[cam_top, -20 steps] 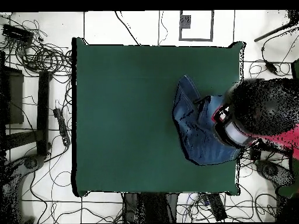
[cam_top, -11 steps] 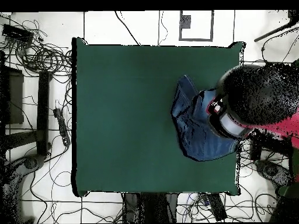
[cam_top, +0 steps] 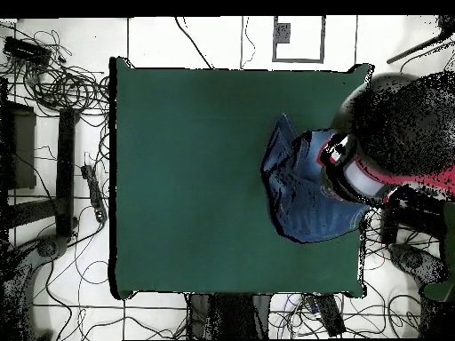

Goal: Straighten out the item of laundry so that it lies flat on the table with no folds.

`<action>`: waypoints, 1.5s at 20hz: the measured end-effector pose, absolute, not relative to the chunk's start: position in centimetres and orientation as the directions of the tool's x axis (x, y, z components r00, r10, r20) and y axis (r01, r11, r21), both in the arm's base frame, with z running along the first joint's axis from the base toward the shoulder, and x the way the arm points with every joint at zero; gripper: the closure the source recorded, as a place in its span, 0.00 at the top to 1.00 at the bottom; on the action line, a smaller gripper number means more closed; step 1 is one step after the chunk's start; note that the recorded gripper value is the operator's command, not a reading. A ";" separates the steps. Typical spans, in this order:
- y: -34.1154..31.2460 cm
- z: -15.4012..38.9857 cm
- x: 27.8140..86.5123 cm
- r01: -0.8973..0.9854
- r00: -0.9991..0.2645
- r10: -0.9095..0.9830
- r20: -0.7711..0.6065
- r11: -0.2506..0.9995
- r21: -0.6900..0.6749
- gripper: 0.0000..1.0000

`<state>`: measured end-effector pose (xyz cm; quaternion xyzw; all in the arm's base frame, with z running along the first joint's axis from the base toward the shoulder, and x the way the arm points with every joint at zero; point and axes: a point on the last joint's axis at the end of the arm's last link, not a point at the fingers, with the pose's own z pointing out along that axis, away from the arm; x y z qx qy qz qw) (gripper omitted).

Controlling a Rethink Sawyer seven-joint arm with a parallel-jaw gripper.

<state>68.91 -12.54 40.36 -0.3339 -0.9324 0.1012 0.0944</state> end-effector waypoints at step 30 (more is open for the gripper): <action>-11.5 36.8 70.4 0.579 -0.801 0.557 -0.218 0.814 -0.051 0.00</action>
